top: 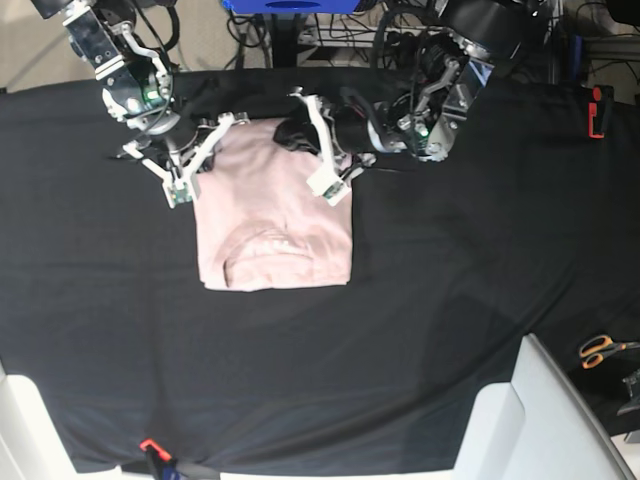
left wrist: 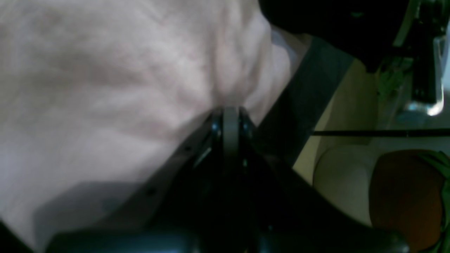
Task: Fold the T-shirt properly
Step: 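Grasp the collar edge of the folded shirt with both grippers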
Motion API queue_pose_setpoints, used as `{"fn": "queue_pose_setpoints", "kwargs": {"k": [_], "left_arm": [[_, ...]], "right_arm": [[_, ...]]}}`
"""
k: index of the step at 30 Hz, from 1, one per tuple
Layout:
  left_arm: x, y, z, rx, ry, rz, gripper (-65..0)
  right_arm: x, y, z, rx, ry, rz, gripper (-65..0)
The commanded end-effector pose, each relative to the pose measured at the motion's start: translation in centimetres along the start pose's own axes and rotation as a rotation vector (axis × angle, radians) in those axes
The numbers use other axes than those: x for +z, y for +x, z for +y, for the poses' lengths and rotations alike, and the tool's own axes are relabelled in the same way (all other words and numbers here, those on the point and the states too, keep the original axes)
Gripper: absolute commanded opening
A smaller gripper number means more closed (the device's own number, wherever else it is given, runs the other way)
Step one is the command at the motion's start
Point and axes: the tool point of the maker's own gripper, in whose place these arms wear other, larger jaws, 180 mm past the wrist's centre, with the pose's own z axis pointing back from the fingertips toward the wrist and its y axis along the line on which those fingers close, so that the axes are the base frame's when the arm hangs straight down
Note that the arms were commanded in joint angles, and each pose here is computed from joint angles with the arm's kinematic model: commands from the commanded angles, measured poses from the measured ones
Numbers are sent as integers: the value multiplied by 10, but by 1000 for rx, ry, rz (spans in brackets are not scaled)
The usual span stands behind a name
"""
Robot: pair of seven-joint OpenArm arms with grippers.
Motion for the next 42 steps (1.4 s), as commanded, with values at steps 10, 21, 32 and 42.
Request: {"fn": "queue_pose_setpoints", "kwargs": {"k": [10, 21, 32, 42], "left_arm": [[19, -23, 10, 1, 32, 35, -650], [47, 25, 25, -8, 105, -126, -650], [7, -4, 22, 11, 121, -16, -650], [19, -3, 18, -69, 154, -32, -650]], "right_arm": [[8, 6, 2, 1, 10, -7, -623], [38, 39, 30, -2, 82, -72, -623], [22, -10, 16, -12, 38, 57, -624], [32, 15, 23, -8, 60, -8, -624]]}}
